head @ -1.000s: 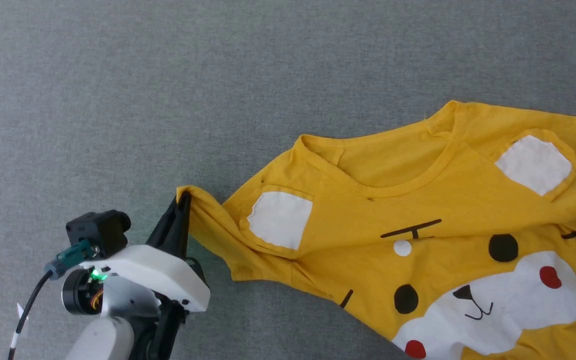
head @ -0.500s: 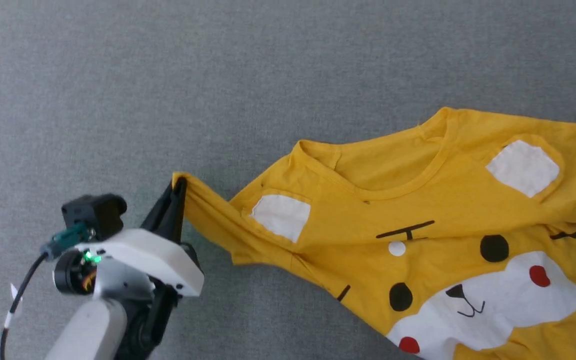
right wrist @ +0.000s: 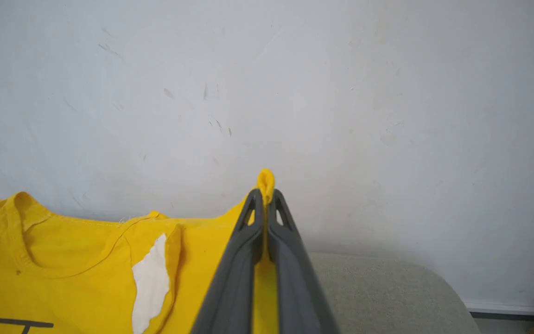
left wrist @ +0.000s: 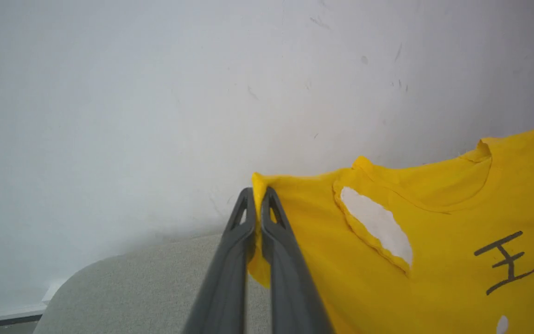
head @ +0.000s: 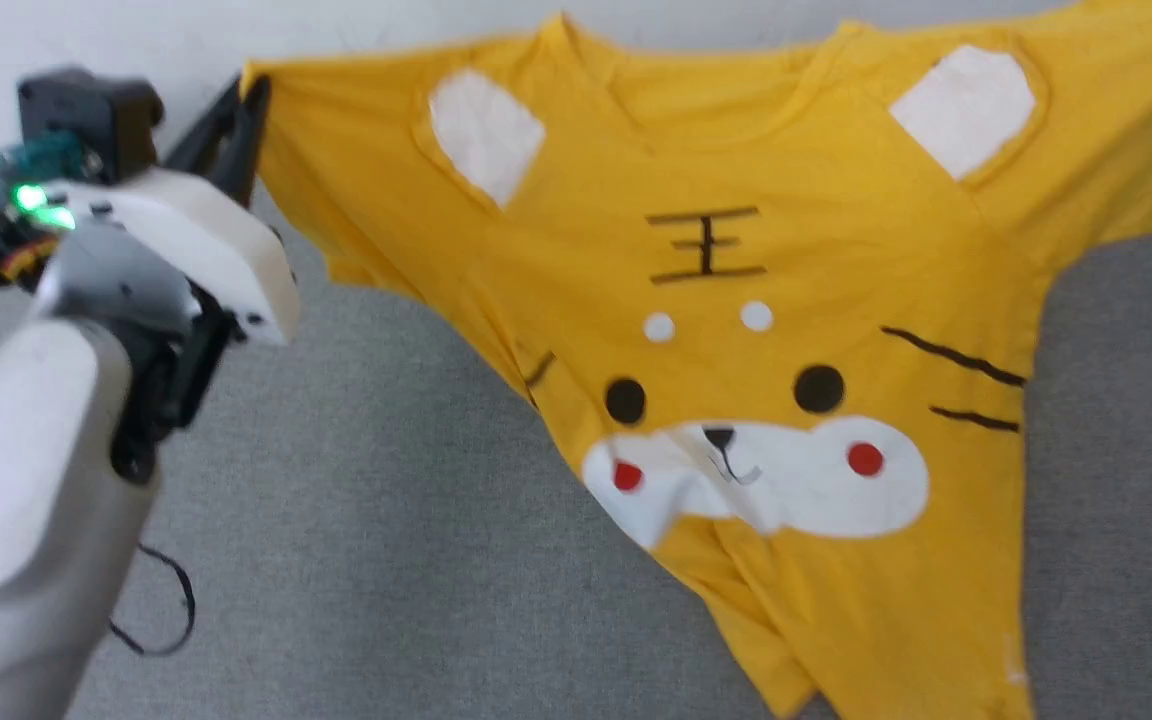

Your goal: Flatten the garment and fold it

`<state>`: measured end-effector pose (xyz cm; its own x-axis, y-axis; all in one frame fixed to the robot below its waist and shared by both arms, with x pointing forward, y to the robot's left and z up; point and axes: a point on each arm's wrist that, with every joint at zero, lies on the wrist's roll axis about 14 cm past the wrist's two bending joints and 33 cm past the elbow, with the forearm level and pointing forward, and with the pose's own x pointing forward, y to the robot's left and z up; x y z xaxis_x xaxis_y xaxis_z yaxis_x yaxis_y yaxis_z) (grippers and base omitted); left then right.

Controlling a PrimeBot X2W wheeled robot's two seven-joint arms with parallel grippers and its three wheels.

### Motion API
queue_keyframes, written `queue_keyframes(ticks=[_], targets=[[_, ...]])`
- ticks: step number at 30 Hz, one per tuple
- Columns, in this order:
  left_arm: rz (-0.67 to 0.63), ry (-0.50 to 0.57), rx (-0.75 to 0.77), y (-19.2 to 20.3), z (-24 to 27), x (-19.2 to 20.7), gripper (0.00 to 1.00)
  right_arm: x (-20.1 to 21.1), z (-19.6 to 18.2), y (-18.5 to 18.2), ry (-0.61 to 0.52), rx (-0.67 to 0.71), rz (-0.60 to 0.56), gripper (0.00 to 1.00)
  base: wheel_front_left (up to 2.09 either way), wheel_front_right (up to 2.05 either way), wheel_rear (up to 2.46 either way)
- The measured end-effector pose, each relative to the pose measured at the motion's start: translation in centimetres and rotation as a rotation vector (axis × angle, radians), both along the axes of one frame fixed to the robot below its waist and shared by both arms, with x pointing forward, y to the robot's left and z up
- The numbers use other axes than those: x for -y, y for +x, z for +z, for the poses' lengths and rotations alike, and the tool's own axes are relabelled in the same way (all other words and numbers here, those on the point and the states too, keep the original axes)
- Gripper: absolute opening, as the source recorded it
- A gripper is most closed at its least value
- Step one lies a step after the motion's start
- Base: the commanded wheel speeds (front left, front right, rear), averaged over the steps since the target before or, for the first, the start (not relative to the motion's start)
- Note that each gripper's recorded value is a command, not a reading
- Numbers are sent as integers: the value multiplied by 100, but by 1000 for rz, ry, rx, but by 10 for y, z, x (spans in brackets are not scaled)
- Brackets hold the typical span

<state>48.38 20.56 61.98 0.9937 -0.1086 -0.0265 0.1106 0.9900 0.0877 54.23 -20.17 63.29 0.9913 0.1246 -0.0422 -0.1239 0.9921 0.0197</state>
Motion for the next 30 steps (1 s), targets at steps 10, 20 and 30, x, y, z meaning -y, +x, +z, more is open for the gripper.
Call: queue_keyframes(ticks=[10, 20, 30], targets=[[-37, 135, 205, -12, 132, 5, 0, -9, 126, -40, -79, 242, 26, 0, 0, 0, 0], [-101, 80, 226, -45, 191, 25, 0, 8, 175, -90, -114, 285, 6, 0, 0, 0, 0], [-122, -25, 135, -26, 177, 39, 0, 16, 167, -81, -105, 197, -5, 0, 0, 0, 0]])
